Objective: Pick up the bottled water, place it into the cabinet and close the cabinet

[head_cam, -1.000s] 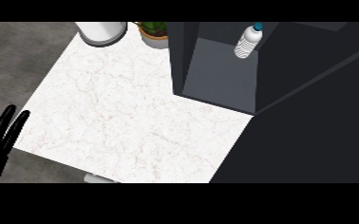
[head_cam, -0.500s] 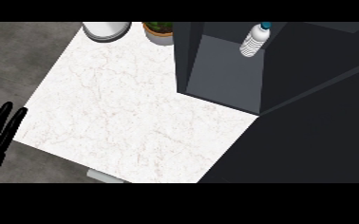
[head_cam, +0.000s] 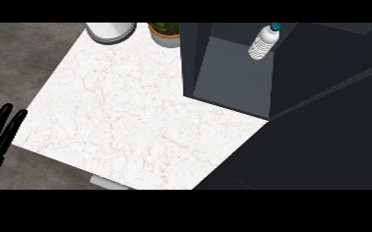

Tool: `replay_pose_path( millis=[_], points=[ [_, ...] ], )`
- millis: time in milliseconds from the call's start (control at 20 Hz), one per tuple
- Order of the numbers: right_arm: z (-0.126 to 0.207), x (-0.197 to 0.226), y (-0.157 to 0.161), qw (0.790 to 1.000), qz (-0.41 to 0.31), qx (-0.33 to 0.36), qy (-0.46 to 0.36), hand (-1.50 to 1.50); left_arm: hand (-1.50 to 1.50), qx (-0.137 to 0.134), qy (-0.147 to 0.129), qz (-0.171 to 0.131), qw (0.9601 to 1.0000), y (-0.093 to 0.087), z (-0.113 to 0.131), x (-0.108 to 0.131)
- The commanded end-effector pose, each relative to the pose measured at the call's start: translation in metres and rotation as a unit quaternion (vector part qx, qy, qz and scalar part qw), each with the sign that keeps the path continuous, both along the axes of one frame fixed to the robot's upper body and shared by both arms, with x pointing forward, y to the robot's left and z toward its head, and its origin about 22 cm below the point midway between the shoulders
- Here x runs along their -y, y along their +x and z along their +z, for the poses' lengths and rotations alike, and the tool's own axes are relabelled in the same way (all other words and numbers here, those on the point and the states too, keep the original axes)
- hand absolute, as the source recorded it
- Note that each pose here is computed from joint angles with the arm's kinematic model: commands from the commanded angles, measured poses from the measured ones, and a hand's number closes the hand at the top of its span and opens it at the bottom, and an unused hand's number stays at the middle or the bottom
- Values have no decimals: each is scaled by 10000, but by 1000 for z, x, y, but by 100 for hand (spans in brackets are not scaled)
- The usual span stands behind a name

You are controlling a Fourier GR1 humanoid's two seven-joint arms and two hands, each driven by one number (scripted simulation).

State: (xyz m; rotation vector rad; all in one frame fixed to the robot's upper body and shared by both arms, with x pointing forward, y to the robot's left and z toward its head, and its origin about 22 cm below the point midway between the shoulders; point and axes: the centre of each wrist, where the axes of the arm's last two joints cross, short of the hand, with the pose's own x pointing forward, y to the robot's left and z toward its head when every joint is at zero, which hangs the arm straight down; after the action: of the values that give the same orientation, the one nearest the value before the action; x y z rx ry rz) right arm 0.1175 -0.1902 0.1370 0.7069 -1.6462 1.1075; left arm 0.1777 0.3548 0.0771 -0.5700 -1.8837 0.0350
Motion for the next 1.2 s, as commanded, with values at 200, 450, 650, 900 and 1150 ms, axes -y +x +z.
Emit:
replay_pose_path(
  millis=[200, 450, 650, 900, 1150],
  points=[
    [-9, -19, 41, 9965, -686, -177, -433, 150, -150, -25, -29, -11, 10000, 3, -1, -3],
    [-15, -37, 78, 9941, -883, -447, -451, 150, -150, -90, -45, -28, 9999, 2, -3, -6],
    [-8, -54, 105, 9911, -1216, -486, -255, 150, -150, -105, -69, 49, 9999, 3, -6, -10],
    [8, -75, 145, 9758, -2111, -566, 31, 150, -150, -160, -74, 159, 9997, -1, -9, -15],
    [31, -90, 189, 9557, -2880, -575, 212, 150, -150, -173, -150, 160, 9996, -1, -10, -16]
  ],
)
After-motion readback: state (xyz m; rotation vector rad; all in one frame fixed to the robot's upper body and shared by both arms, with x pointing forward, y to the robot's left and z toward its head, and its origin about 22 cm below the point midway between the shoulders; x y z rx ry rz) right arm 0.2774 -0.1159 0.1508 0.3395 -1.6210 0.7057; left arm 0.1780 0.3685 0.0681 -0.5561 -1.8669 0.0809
